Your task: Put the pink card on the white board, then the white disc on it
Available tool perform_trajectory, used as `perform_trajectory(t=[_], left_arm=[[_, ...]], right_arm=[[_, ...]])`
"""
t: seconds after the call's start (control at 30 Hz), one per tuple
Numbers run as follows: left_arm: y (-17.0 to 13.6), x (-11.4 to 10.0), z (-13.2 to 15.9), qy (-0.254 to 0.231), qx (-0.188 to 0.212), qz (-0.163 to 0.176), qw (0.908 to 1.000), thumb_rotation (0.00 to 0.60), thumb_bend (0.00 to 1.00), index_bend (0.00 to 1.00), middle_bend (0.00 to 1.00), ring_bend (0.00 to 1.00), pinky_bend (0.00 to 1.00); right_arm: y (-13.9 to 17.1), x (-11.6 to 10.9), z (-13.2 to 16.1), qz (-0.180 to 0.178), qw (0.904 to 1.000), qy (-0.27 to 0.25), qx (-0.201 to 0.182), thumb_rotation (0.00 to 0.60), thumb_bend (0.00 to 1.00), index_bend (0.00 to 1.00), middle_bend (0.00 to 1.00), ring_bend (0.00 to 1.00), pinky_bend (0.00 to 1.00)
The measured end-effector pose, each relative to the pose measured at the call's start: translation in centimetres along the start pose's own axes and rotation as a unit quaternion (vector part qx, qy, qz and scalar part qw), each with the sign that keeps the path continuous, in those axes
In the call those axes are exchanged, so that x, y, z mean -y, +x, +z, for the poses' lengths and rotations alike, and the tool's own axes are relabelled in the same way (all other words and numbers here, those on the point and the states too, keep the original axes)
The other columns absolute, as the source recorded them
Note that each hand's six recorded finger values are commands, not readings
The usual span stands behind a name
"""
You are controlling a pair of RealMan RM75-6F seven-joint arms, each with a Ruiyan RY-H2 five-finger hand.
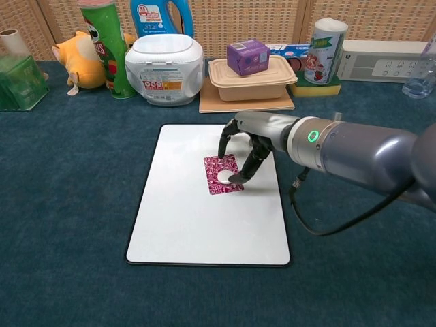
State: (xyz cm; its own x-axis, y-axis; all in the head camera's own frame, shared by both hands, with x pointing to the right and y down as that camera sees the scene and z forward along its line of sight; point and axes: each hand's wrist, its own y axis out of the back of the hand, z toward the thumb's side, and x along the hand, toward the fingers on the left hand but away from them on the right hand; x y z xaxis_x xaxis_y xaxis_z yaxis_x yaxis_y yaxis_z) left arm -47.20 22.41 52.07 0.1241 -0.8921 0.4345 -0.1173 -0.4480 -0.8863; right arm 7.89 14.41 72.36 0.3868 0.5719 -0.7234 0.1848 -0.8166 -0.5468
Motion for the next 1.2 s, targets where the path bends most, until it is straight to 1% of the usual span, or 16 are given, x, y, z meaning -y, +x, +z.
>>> perform_trajectory(t=[0.1, 0.23, 0.37, 0.47, 0.53, 0.6, 0.63, 0.7, 0.77, 0.9, 1.0, 1.03, 1.1, 1.13, 1.2], left_arm=[[0.0, 0.1, 0.0, 0.001, 0.001, -0.001, 1.0, 0.6, 0.08, 0.0, 0.0, 0.0, 0.07], [0.0, 0.1, 0.1, 0.001, 0.0, 0.0, 1.0, 0.6, 0.08, 0.0, 0.0, 0.0, 0.07], [0.0, 0.1, 0.1, 0.002, 0.0, -0.001, 1.0, 0.6, 0.08, 0.0, 0.0, 0.0, 0.07], [0.0, 0.1, 0.1, 0.002, -0.001, -0.001, 1.0, 0.6, 0.08, 0.0, 0.0, 0.0, 0.07], [0.0, 0.1, 0.0, 0.002, -0.001, 0.0, 1.0, 0.6, 0.08, 0.0, 0.0, 0.0, 0.07], [0.0, 0.1, 0.0, 0.002, -0.002, 0.001, 1.0, 0.6, 0.08, 0.0, 0.0, 0.0, 0.07], [0.0, 0.0, 0.0, 0.003, -0.003, 0.002, 1.0, 0.6, 0.08, 0.0, 0.0, 0.0, 0.07], [0.1, 0.0, 0.0, 0.005, -0.006, 0.005, 1.0, 0.6, 0.08, 0.0, 0.0, 0.0, 0.07], [0.1, 0.0, 0.0, 0.007, -0.009, 0.006, 0.9999, 0.6, 0.08, 0.0, 0.0, 0.0, 0.07], [0.0, 0.0, 0.0, 0.008, -0.011, 0.009, 0.9999, 0.6, 0.08, 0.0, 0.0, 0.0, 0.07], [0.0, 0.0, 0.2, 0.01, -0.01, 0.01, 0.9999, 0.6, 0.08, 0.0, 0.0, 0.0, 0.07], [0.0, 0.0, 0.2, 0.011, -0.01, 0.011, 0.9998, 0.6, 0.08, 0.0, 0.0, 0.0, 0.07], [-0.1, 0.0, 0.2, 0.013, -0.011, 0.012, 0.9998, 0.6, 0.08, 0.0, 0.0, 0.0, 0.07], [-0.1, 0.1, 0.3, 0.014, -0.012, 0.011, 0.9998, 0.6, 0.08, 0.0, 0.0, 0.0, 0.07], [-0.1, 0.2, 0.3, 0.015, -0.012, 0.011, 0.9998, 0.6, 0.08, 0.0, 0.0, 0.0, 0.07]], right_arm=[[0.0, -0.1, 0.1, -0.002, 1.0, -0.003, -0.001, 0.6, 0.33, 0.15, 0.04, 0.0, 0.16], [0.1, -0.6, 0.3, -0.008, 0.9999, -0.013, -0.003, 0.6, 0.33, 0.14, 0.04, 0.0, 0.16], [0.6, -1.9, 0.0, -0.019, 0.9997, -0.013, -0.006, 0.6, 0.33, 0.13, 0.04, 0.0, 0.16], [1.5, -3.3, -0.7, -0.032, 0.9995, -0.007, -0.006, 0.6, 0.32, 0.13, 0.04, 0.0, 0.16], [2.2, -4.2, -1.4, -0.041, 0.9992, -0.001, -0.005, 0.6, 0.29, 0.13, 0.04, 0.0, 0.16], [3.0, -4.9, -2.2, -0.048, 0.9988, 0.005, -0.003, 0.6, 0.2, 0.11, 0.03, 0.0, 0.14], [3.5, -5.4, -2.9, -0.055, 0.9984, 0.01, -0.001, 0.6, 0.17, 0.11, 0.02, 0.0, 0.12], [4.4, -6.0, -4.0, -0.069, 0.9975, 0.017, 0.002, 0.6, 0.1, 0.08, 0.01, 0.0, 0.04], [5.6, -6.8, -5.4, -0.087, 0.9958, 0.027, 0.004, 0.6, 0.05, 0.07, 0.0, 0.0, 0.0], [8.0, -8.3, -8.2, -0.127, 0.9903, 0.056, 0.007, 0.6, 0.01, 0.06, 0.0, 0.0, 0.0], [10.6, -9.7, -11.0, -0.167, 0.982, 0.087, 0.017, 0.6, 0.0, 0.06, 0.0, 0.0, 0.0], [11.8, -10.3, -12.2, -0.185, 0.9777, 0.097, 0.02, 0.6, 0.0, 0.06, 0.0, 0.0, 0.0], [13.8, -11.1, -14.2, -0.211, 0.9712, 0.107, 0.027, 0.6, 0.0, 0.06, 0.0, 0.0, 0.0], [15.2, -11.5, -15.7, -0.225, 0.9671, 0.113, 0.035, 0.6, 0.0, 0.06, 0.0, 0.0, 0.0], [17.4, -11.9, -18.1, -0.239, 0.962, 0.123, 0.051, 0.6, 0.0, 0.06, 0.0, 0.0, 0.0]])
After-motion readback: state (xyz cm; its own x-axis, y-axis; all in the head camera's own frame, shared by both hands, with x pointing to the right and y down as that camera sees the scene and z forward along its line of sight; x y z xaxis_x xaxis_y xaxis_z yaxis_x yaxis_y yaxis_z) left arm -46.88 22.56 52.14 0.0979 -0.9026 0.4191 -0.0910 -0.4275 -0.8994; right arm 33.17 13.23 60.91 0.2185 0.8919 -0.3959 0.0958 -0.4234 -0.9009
